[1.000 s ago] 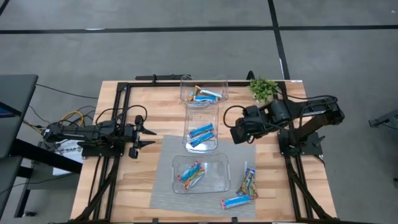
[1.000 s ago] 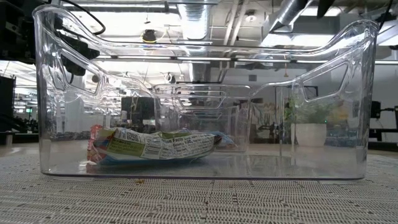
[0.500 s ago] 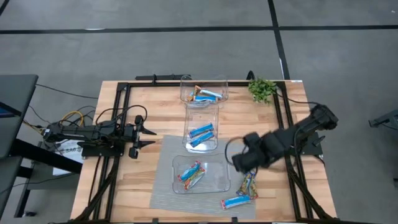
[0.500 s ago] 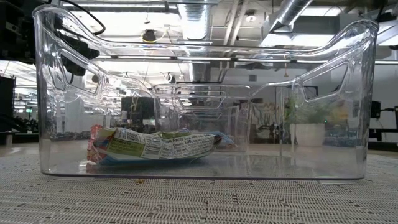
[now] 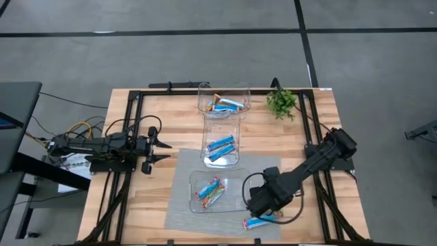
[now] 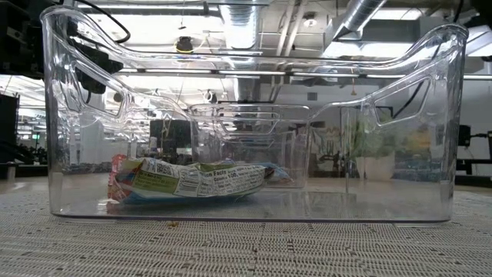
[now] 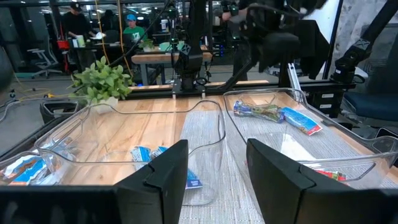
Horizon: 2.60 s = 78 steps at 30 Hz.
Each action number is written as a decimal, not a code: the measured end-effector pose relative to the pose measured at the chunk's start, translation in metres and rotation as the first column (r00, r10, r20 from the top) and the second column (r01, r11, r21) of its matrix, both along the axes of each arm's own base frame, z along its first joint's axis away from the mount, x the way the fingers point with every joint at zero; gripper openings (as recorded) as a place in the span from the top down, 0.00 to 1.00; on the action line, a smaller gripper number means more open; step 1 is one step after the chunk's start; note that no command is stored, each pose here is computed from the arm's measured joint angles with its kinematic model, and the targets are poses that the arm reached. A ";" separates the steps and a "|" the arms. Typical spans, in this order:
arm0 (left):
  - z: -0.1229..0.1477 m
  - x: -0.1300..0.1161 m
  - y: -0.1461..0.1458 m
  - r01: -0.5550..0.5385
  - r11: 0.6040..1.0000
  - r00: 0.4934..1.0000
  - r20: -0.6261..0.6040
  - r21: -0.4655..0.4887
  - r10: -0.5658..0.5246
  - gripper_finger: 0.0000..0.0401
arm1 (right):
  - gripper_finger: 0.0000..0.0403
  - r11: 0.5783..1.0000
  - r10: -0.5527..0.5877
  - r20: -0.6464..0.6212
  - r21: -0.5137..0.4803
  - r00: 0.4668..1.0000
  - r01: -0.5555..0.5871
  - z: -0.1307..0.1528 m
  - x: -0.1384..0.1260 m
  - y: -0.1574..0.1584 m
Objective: Pick and place Granola Bars by type
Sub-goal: Put the blue granola bar into the middle transparent bin
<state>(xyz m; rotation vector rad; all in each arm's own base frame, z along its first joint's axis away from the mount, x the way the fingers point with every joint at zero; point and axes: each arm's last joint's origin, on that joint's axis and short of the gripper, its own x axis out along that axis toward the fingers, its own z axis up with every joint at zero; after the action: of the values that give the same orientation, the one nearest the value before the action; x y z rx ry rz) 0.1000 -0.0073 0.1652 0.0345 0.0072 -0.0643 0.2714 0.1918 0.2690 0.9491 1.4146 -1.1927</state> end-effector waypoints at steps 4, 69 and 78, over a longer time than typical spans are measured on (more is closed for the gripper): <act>0.000 0.000 0.000 0.001 1.000 1.000 0.000 0.000 -0.001 0.61 | 0.55 0.999 -0.053 -0.005 0.001 0.999 0.053 -0.019 0.014 0.004; 0.000 0.000 0.000 0.000 1.000 1.000 -0.001 0.000 0.000 0.61 | 0.59 0.981 -0.175 0.290 0.131 0.941 0.142 -0.112 -0.049 -0.004; 0.000 0.000 0.000 0.000 1.000 1.000 -0.001 0.000 0.000 0.61 | 0.80 0.984 -0.158 0.289 0.121 0.944 0.128 -0.112 -0.050 -0.004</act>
<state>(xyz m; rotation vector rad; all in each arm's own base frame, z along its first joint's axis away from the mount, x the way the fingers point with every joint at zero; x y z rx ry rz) 0.1000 -0.0073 0.1650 0.0345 0.0079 -0.0640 0.2214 0.1874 0.1566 1.2646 1.1878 -1.0380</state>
